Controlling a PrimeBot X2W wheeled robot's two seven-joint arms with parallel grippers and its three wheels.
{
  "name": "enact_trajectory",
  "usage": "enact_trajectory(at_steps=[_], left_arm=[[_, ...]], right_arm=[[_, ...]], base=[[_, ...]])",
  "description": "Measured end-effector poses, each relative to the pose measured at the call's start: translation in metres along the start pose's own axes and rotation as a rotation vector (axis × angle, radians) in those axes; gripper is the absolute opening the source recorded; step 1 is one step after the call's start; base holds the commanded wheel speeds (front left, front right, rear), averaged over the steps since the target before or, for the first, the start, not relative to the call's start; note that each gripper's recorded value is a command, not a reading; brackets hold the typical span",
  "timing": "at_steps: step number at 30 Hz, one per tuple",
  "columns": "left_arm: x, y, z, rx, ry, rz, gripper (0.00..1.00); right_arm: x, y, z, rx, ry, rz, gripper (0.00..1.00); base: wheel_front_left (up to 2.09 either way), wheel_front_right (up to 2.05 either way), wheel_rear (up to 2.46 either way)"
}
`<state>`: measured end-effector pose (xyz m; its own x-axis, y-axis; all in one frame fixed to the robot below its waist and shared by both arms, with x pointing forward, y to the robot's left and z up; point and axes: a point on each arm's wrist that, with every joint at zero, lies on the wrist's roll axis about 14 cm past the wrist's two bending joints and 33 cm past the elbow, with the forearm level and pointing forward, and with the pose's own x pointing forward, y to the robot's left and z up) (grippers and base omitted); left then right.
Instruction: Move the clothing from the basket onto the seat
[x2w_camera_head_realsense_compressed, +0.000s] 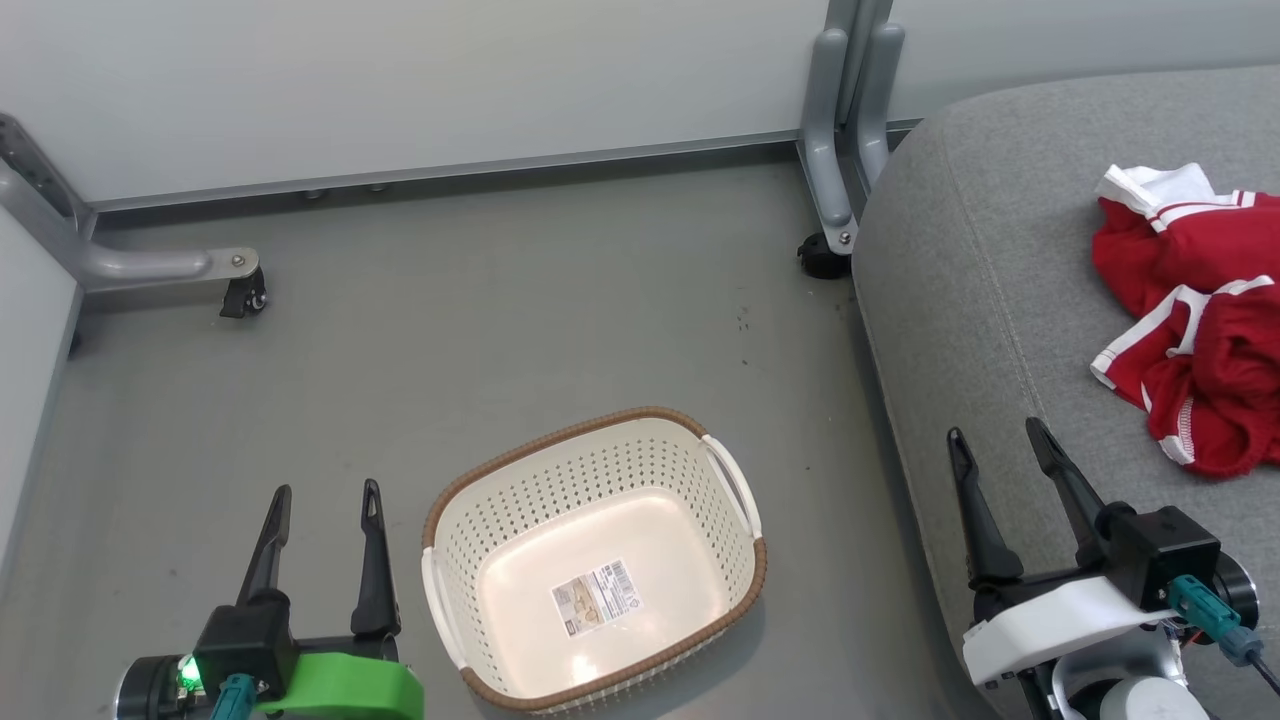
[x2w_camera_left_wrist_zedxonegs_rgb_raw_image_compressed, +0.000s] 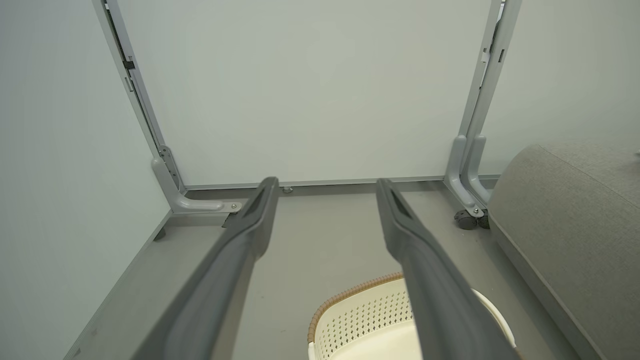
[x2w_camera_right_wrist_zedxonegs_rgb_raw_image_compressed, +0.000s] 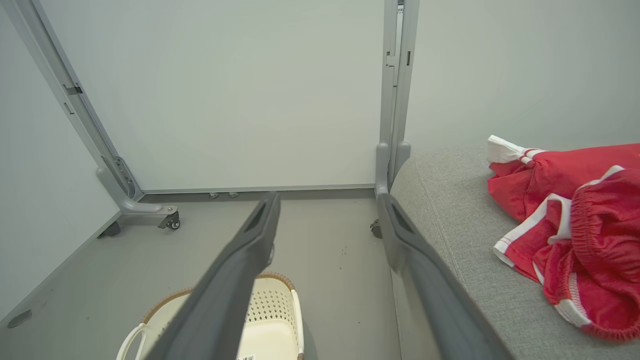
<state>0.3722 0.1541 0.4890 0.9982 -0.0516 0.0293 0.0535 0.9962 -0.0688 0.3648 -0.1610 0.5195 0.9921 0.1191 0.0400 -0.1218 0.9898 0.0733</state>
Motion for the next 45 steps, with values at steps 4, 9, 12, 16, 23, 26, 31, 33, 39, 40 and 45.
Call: enact_trajectory(at_steps=[4, 9, 12, 16, 23, 26, 31, 33, 39, 40, 45], left_arm=[[-0.001, 0.0, -0.003, 0.001, 0.008, -0.002, 1.0], [-0.002, 0.001, -0.007, -0.001, 0.022, -0.002, 1.0], [-0.002, 0.001, -0.009, 0.004, 0.027, -0.002, 1.0], [-0.002, 0.001, -0.01, 0.004, 0.031, -0.002, 1.0], [-0.004, 0.003, -0.018, 0.01, 0.057, 0.004, 0.0], [-0.005, 0.006, -0.022, -0.026, 0.075, 0.016, 0.0], [-0.006, 0.011, -0.026, -0.127, 0.104, 0.047, 0.0], [-0.007, 0.013, -0.027, -0.167, 0.112, 0.056, 0.0], [-0.007, 0.019, -0.031, -0.279, 0.133, 0.088, 0.0], [-0.007, 0.02, -0.031, -0.295, 0.136, 0.094, 0.0], [-0.006, 0.023, -0.032, -0.38, 0.145, 0.11, 0.0]], right_arm=[[0.0, 0.001, 0.0, 0.001, 0.003, 0.002, 1.0], [-0.001, 0.001, 0.0, 0.002, 0.005, 0.004, 1.0], [-0.001, 0.001, -0.001, 0.002, 0.006, 0.003, 1.0], [-0.001, 0.001, -0.001, 0.002, 0.006, 0.003, 1.0], [-0.001, 0.003, -0.009, 0.008, 0.03, 0.005, 0.0], [-0.002, 0.003, -0.011, 0.05, 0.034, 0.003, 0.0], [-0.004, 0.0, -0.015, 0.159, 0.044, -0.013, 0.0], [-0.004, -0.001, -0.017, 0.198, 0.047, -0.019, 0.0], [-0.004, -0.005, -0.021, 0.311, 0.056, -0.035, 0.0], [-0.004, -0.006, -0.021, 0.326, 0.056, -0.037, 0.0], [0.0, -0.009, -0.019, 0.409, 0.045, -0.046, 0.0]], base=[[0.0, 0.0, 0.0], [0.0, 0.0, 0.0], [0.0, 0.0, 0.0], [0.0, 0.0, 0.0], [0.0, 0.0, 0.0], [0.0, 0.0, 0.0], [0.0, 0.0, 0.0], [0.0, 0.0, 0.0], [0.0, 0.0, 0.0], [0.0, 0.0, 0.0], [0.0, 0.0, 0.0]])
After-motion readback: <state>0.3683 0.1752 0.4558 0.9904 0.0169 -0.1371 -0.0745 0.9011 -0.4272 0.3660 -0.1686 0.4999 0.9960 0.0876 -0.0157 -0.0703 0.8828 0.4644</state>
